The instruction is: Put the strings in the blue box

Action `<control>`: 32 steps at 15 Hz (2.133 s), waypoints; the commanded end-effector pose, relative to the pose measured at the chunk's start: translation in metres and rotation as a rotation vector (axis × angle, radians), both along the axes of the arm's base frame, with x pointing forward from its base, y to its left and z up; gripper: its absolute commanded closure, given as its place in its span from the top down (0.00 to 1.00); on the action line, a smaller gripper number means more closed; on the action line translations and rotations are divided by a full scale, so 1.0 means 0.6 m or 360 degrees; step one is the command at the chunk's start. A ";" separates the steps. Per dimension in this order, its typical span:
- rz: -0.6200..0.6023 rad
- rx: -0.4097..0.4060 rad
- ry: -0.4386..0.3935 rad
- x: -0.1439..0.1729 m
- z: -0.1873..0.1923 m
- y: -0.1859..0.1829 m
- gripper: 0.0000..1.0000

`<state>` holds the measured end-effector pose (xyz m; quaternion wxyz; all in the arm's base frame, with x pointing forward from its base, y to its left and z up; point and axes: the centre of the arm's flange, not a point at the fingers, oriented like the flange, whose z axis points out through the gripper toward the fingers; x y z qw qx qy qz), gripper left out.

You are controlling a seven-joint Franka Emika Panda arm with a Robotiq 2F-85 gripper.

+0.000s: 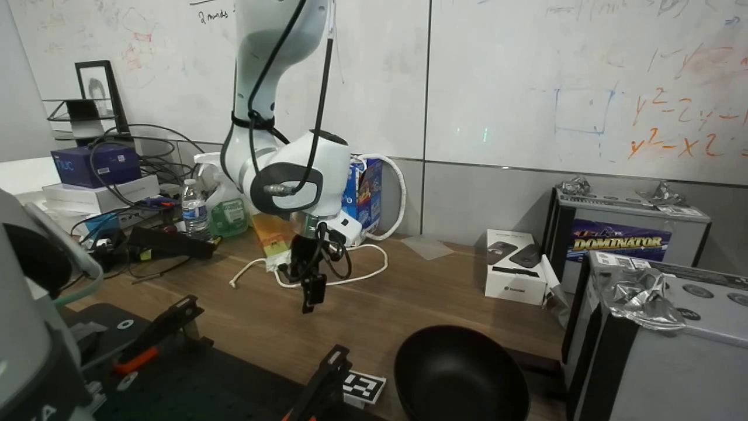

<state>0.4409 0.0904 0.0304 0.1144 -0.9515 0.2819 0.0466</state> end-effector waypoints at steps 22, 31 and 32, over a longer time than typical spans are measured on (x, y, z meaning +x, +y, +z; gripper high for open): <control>-0.0013 -0.0138 -0.0143 0.050 -0.025 0.031 0.66; 0.0040 -0.0162 -0.0169 0.062 -0.023 0.033 0.06; 0.0045 -0.0164 -0.0171 0.064 -0.021 0.033 0.03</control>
